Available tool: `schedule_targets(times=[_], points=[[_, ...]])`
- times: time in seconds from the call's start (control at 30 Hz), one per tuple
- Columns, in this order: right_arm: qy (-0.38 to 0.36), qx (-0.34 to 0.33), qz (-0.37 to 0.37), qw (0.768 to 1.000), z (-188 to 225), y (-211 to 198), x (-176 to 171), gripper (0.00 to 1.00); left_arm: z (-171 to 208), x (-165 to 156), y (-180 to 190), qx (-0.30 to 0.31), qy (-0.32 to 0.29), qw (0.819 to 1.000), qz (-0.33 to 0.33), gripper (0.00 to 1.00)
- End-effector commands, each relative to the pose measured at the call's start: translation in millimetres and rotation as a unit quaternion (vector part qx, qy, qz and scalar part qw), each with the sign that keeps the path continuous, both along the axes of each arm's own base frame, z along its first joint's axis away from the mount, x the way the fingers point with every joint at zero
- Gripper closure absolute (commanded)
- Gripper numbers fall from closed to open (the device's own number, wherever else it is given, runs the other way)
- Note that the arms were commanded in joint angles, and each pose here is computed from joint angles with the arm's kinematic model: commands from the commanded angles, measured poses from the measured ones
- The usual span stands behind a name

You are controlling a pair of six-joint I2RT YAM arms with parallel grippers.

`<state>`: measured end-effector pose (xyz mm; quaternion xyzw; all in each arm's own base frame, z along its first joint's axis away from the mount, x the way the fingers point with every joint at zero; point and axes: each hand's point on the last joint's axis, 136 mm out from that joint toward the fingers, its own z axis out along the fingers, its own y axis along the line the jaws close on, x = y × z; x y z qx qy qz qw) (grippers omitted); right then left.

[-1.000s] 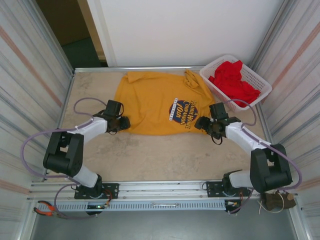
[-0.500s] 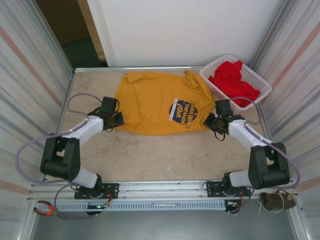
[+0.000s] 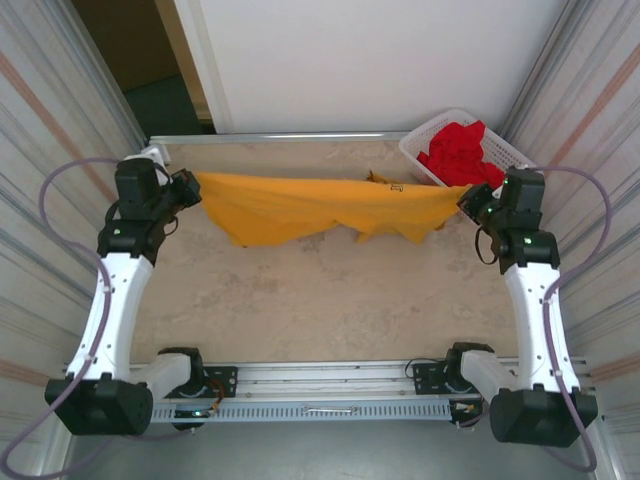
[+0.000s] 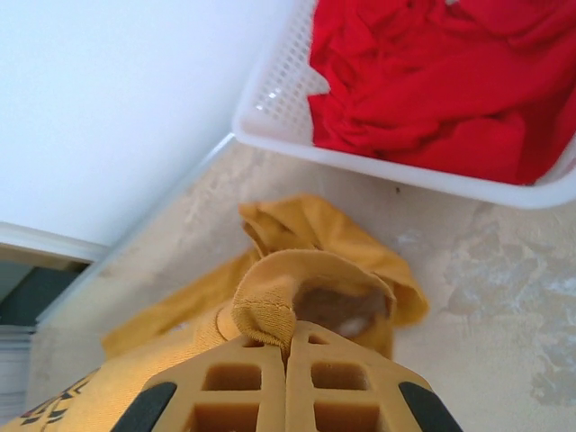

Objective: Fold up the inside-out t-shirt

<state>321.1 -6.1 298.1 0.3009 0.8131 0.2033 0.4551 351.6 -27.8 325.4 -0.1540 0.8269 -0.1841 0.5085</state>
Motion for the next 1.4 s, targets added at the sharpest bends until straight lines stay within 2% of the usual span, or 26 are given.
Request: schedule_targets(times=[0.0, 0.1, 0.23, 0.37, 0.4, 0.47, 0.5, 0.53, 0.63, 0.73, 0.9, 1.1, 1.37], points=[[-0.011, 0.015, 0.034, 0.999, 19, 13, -9, 1.00, 22, -8, -13, -0.041, -0.014, 0.999, -0.032, 1.00], [0.007, 0.028, 0.060, 0.998, 2, 31, -5, 1.00, -1, -1, -20, -0.058, 0.017, 0.997, -0.046, 1.00], [0.066, 0.021, 0.068, 0.995, -48, 46, 7, 1.00, -60, 18, -21, -0.070, 0.088, 0.993, -0.046, 1.00], [0.128, 0.012, 0.049, 0.990, -100, 40, 25, 1.00, -122, 43, -20, -0.064, 0.163, 0.983, -0.053, 1.00], [0.141, 0.011, 0.050, 0.989, -112, 39, 31, 0.91, -137, 50, -18, -0.063, 0.180, 0.980, -0.053, 0.96], [0.157, 0.004, 0.049, 0.986, -125, 36, 39, 0.53, -158, 60, -14, -0.063, 0.201, 0.976, -0.053, 0.87], [0.159, 0.000, 0.052, 0.986, -125, 37, 41, 0.43, -165, 62, -12, -0.062, 0.210, 0.974, -0.051, 0.81], [0.155, -0.005, 0.055, 0.986, -122, 38, 40, 0.40, -167, 62, -10, -0.060, 0.212, 0.974, -0.048, 0.76], [0.147, -0.022, 0.066, 0.987, -111, 43, 26, 0.38, -167, 49, -8, -0.054, 0.210, 0.975, -0.040, 0.64], [0.156, -0.031, 0.075, 0.984, -115, 48, -1, 0.37, -175, 19, -4, -0.050, 0.215, 0.975, -0.021, 0.54], [0.204, -0.022, 0.090, 0.975, -163, 59, -45, 0.30, -217, -17, 3, -0.035, 0.244, 0.969, 0.010, 0.47], [0.258, -0.013, 0.113, 0.960, -215, 70, -72, 0.26, -253, 0, 2, -0.034, 0.284, 0.958, 0.001, 0.47], [0.283, -0.024, 0.128, 0.950, -243, 75, -84, 0.25, -260, 37, 3, -0.023, 0.281, 0.959, -0.006, 0.46]])
